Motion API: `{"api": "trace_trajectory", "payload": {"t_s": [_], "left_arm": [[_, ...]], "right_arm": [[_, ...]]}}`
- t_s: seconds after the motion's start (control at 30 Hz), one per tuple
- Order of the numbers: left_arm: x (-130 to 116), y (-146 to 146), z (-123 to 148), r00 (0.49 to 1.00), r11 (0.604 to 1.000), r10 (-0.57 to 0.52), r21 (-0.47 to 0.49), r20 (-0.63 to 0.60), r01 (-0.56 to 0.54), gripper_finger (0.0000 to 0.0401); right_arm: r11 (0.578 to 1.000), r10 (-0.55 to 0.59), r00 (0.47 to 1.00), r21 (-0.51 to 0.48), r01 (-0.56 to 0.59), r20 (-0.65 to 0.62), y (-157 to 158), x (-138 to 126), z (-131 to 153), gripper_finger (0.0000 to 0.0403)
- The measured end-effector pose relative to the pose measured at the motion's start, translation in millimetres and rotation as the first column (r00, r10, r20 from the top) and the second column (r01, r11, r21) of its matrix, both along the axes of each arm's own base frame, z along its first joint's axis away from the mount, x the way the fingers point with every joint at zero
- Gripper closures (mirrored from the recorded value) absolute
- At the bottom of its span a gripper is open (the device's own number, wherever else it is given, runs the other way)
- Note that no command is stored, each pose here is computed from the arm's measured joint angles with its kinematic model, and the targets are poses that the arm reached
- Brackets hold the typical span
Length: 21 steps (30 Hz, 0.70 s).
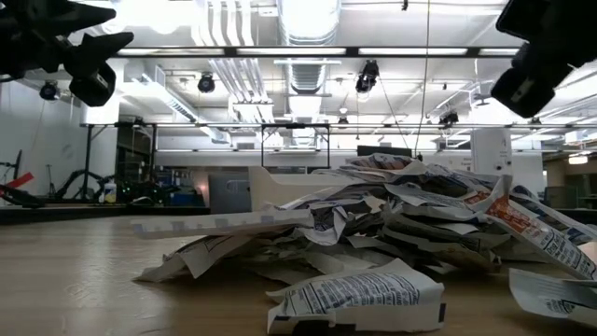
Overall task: Pick & Place First Aid Supplies
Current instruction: Put the white alcohol pad into the right black bin
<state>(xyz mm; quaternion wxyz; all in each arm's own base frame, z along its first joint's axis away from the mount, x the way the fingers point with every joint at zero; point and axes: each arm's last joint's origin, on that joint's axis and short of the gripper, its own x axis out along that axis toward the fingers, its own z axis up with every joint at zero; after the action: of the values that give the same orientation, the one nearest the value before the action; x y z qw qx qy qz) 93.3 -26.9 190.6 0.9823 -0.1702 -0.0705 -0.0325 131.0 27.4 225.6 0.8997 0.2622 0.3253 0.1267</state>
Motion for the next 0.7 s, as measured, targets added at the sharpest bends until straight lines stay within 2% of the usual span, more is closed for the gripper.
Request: {"api": "trace_trajectory", "payload": {"t_s": [0.1, 0.2, 0.43, 0.7], "left_arm": [[0, 0, 0, 1.000, 1.000, 0.000, 0.001, -0.003, 0.000, 0.0263], [0, 0, 0, 1.000, 1.000, 0.001, 0.002, -0.005, -0.001, 0.0263], [0, 0, -1, 1.000, 1.000, 0.000, 0.003, -0.007, 0.000, 0.0263], [0, 0, -1, 1.000, 1.000, 0.000, 0.003, -0.007, 0.000, 0.0263]], "right_arm": [[0.999, 0.034, 0.981, -0.033, -0.041, -0.190, 6, 10, 2, 0.0331], [0.995, 0.064, 0.951, -0.060, -0.086, -0.303, 13, 23, 3, 0.0331], [0.966, 0.159, 0.908, -0.130, -0.225, -0.389, 28, 55, -6, 0.0335], [0.899, 0.272, 0.828, -0.177, -0.401, -0.491, 54, 91, -29, 0.0330]]}}
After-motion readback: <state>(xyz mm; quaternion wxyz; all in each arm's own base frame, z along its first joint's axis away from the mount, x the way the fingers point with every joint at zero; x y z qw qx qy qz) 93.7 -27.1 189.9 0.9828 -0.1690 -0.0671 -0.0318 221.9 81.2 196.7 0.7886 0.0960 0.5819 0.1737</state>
